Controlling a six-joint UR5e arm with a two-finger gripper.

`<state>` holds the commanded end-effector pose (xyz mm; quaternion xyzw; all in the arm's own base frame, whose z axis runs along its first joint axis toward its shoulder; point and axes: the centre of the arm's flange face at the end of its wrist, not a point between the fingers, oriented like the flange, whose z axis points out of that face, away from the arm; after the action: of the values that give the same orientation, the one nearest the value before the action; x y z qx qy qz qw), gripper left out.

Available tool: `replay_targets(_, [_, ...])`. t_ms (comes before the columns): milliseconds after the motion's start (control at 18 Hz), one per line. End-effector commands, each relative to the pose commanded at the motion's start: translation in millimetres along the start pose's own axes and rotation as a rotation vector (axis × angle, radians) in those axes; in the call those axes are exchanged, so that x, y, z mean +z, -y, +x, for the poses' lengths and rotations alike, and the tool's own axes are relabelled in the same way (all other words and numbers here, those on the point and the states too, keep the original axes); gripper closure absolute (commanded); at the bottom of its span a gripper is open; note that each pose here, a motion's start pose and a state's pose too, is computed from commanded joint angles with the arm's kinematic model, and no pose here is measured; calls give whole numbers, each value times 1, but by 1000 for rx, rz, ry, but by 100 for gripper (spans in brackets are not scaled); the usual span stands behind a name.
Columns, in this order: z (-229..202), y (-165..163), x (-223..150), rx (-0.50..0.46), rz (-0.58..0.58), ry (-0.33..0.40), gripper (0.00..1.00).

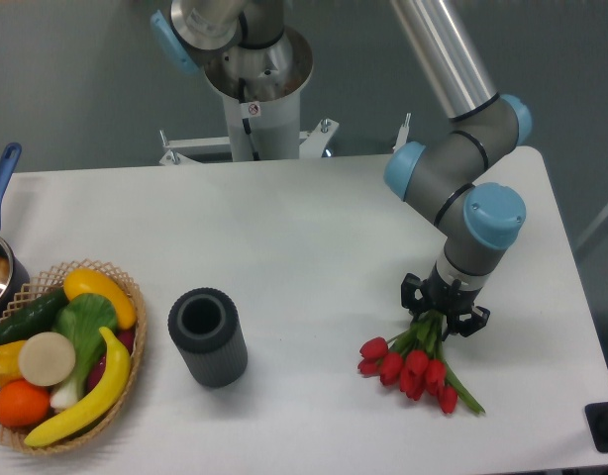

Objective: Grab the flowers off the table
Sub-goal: 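Close the gripper around the tulip stems, then lift the grasped tulip bunch up off the table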

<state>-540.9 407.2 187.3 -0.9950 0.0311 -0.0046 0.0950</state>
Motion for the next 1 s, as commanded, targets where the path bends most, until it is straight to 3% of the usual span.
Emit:
replay_targets(556, [-3, 1, -12, -4, 8, 18, 64])
replay_targets(833, [3, 4, -39, 1, 21, 52, 67])
replay_targets(1000, [6, 12, -76, -20, 50, 104, 67])
